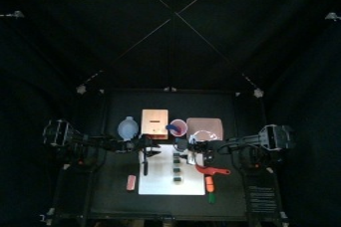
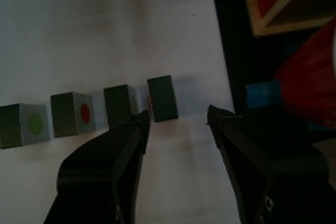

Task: Place sushi on board then cut the sushi with the knife then place the pieces on the plate
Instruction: Place the 4 sushi pieces on the plate

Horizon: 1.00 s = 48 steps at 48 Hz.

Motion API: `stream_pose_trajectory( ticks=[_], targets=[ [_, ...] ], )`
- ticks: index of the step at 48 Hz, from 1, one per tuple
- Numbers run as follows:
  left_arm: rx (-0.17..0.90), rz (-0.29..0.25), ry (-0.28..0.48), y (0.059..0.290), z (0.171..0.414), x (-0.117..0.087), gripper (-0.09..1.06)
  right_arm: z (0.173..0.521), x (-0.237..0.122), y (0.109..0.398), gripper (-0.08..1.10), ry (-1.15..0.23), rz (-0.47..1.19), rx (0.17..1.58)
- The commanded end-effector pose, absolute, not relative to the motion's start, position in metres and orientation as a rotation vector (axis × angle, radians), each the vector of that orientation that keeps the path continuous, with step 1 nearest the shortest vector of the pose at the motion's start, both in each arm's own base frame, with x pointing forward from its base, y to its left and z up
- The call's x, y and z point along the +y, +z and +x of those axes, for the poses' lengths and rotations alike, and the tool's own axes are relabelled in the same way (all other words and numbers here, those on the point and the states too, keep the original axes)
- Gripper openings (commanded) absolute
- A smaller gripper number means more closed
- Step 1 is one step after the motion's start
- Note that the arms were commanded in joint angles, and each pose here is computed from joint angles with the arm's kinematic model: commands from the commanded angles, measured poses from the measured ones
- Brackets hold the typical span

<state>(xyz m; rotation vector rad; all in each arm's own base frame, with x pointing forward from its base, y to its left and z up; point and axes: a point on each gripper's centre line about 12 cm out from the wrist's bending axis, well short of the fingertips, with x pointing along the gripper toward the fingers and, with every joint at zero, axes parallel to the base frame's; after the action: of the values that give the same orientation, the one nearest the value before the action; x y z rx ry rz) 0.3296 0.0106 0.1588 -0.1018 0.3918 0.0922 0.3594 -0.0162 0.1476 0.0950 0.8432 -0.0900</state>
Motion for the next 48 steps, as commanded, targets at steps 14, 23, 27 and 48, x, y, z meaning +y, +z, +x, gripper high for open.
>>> stream_pose_trajectory(
  ticks=[14, 23, 27, 48],
  targets=[
    [0.384, -0.100, 0.092, 0.164, 0.331, 0.011, 0.72, 0.381, -0.016, 0.143, 0.84, -0.085, 0.091, 0.839],
    [0.387, -0.094, 0.086, 0.163, 0.331, 0.011, 0.72, 0.387, -0.017, 0.136, 0.84, -0.089, 0.094, 0.856],
    [0.390, -0.096, 0.087, 0.162, 0.331, 0.011, 0.72, 0.388, -0.016, 0.132, 0.82, -0.086, 0.091, 0.865],
    [0.391, -0.095, 0.082, 0.162, 0.332, 0.009, 0.72, 0.366, -0.019, 0.156, 0.59, -0.109, 0.116, 0.869]
  ],
)
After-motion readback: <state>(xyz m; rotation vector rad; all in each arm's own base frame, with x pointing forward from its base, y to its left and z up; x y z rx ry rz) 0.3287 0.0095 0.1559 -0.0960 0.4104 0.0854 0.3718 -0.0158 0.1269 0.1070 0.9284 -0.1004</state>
